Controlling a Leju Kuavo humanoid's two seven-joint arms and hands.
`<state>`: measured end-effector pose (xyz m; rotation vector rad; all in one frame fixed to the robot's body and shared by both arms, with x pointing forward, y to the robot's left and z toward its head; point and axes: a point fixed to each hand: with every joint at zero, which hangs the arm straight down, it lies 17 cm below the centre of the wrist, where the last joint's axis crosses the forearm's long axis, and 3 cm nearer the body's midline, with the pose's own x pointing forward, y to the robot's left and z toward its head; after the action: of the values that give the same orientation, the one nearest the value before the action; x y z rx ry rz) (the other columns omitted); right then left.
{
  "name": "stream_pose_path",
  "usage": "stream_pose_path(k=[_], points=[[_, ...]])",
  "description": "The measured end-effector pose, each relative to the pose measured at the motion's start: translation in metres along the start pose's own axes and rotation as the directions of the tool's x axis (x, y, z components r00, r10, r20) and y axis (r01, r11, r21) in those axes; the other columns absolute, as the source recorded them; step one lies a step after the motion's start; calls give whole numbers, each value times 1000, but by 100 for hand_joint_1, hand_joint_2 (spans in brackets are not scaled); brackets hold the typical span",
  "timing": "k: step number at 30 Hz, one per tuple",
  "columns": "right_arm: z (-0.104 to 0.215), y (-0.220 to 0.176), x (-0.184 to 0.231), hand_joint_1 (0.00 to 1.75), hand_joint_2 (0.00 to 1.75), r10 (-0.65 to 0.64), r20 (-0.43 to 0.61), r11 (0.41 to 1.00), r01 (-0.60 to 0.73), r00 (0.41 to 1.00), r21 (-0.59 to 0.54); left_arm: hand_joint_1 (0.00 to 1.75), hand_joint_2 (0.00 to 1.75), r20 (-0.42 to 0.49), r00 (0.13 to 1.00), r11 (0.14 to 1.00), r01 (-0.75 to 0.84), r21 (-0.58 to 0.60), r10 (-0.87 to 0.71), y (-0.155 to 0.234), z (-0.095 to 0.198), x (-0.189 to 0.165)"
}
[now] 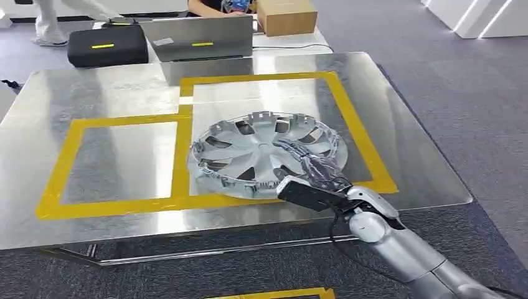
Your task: Take the parts from the cabinet and place them on the table.
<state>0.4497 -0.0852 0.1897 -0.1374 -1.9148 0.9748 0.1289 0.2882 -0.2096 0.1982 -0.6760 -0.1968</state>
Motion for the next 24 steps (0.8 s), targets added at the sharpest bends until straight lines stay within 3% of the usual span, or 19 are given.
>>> stream_pose_path(k=[9, 16, 19, 21, 24], points=[[1, -1, -2, 0, 0, -15, -9, 999, 15, 1000, -33, 0, 0, -8, 1000, 1000, -7, 14, 7, 2, 0, -2], [2, 9, -13, 0, 0, 74, -38, 997, -75, 997, -12, 0, 0, -16, 1000, 1000, -10, 18, 11, 3, 2, -3], [-1, 9, -19, 0, 0, 265, -56, 964, -266, 963, -13, 0, 0, -17, 1000, 1000, 5, 9, -5, 2, 2, -3], [-5, 3, -20, 0, 0, 442, -58, 894, -445, 895, -60, 0, 0, -17, 1000, 1000, 17, 1, -17, 1, 1, -1], [-10, -5, -13, 0, 0, 582, -63, 795, -584, 811, -164, 0, 0, -10, 1000, 1000, 20, 2, -20, 1, -1, 4]])
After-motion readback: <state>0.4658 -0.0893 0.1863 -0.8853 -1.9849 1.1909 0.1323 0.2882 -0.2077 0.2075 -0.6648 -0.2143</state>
